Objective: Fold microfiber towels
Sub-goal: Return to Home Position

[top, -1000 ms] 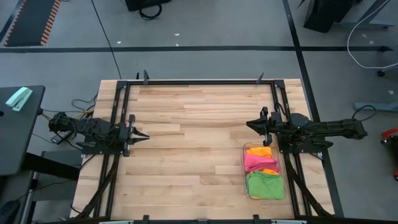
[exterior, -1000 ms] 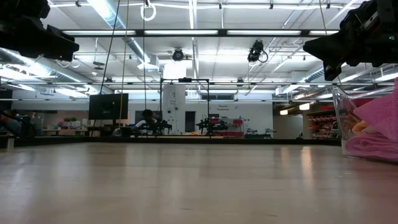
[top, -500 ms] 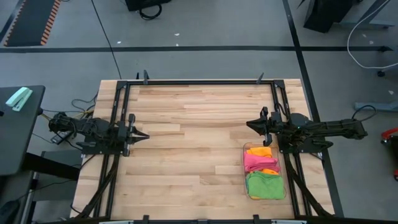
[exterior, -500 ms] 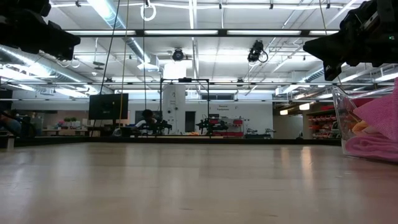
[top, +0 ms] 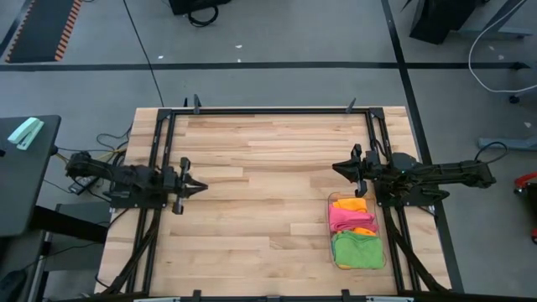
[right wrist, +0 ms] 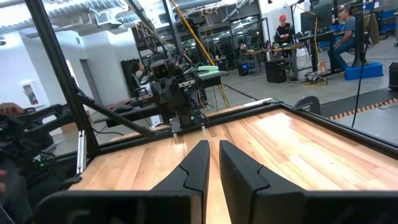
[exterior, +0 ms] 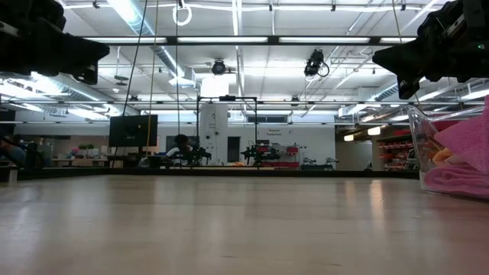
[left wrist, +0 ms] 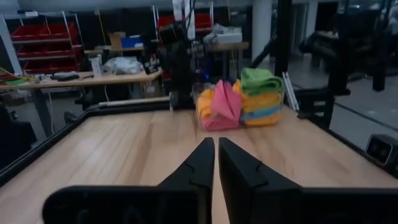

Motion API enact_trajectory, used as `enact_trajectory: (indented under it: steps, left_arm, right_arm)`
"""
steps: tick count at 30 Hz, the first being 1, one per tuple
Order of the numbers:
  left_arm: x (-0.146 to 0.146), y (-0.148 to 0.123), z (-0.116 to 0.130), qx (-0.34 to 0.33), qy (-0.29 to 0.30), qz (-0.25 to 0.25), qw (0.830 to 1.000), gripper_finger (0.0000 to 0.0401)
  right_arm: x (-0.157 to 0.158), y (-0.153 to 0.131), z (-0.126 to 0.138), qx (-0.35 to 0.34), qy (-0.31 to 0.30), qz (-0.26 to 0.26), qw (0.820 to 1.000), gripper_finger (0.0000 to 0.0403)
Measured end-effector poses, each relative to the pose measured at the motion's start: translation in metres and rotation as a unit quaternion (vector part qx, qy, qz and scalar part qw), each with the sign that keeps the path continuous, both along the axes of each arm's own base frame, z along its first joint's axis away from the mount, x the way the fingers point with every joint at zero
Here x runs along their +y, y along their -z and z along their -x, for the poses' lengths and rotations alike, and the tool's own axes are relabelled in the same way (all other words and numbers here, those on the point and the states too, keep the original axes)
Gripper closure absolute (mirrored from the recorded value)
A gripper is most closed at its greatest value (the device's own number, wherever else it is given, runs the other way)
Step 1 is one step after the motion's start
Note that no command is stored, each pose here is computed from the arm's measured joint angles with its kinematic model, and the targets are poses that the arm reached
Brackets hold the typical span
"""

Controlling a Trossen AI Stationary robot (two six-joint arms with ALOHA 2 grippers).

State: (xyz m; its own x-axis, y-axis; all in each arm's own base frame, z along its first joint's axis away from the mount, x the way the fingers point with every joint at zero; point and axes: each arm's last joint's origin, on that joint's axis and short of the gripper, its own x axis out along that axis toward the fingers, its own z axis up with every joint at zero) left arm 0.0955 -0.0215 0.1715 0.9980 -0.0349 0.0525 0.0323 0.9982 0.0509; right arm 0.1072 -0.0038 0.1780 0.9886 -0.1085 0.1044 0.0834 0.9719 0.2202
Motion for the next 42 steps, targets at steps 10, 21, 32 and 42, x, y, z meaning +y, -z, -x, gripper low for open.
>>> enact_trajectory:
  steps: [10, 21, 32, 42]
  left_arm:
    - [-0.0001, 0.0014, -0.0006, 0.006, -0.002, -0.026, 1.000, 0.0364]
    - [0.0000, 0.0008, -0.0005, 0.002, -0.003, -0.027, 1.000, 0.0368]
    - [0.0000, 0.0007, -0.0005, 0.001, -0.003, -0.026, 1.000, 0.0366]
    - [0.0000, 0.0006, -0.0005, 0.001, -0.003, -0.026, 1.000, 0.0365]
  right_arm:
    - [0.0000, 0.0016, -0.0003, 0.009, 0.000, 0.000, 1.000, 0.0359]
    - [0.0000, 0.0020, -0.0003, 0.011, 0.000, 0.000, 1.000, 0.0359]
    - [0.0000, 0.0025, -0.0003, 0.014, 0.000, 0.000, 1.000, 0.0359]
    - [0.0000, 0.0025, -0.0003, 0.014, 0.000, 0.000, 1.000, 0.0359]
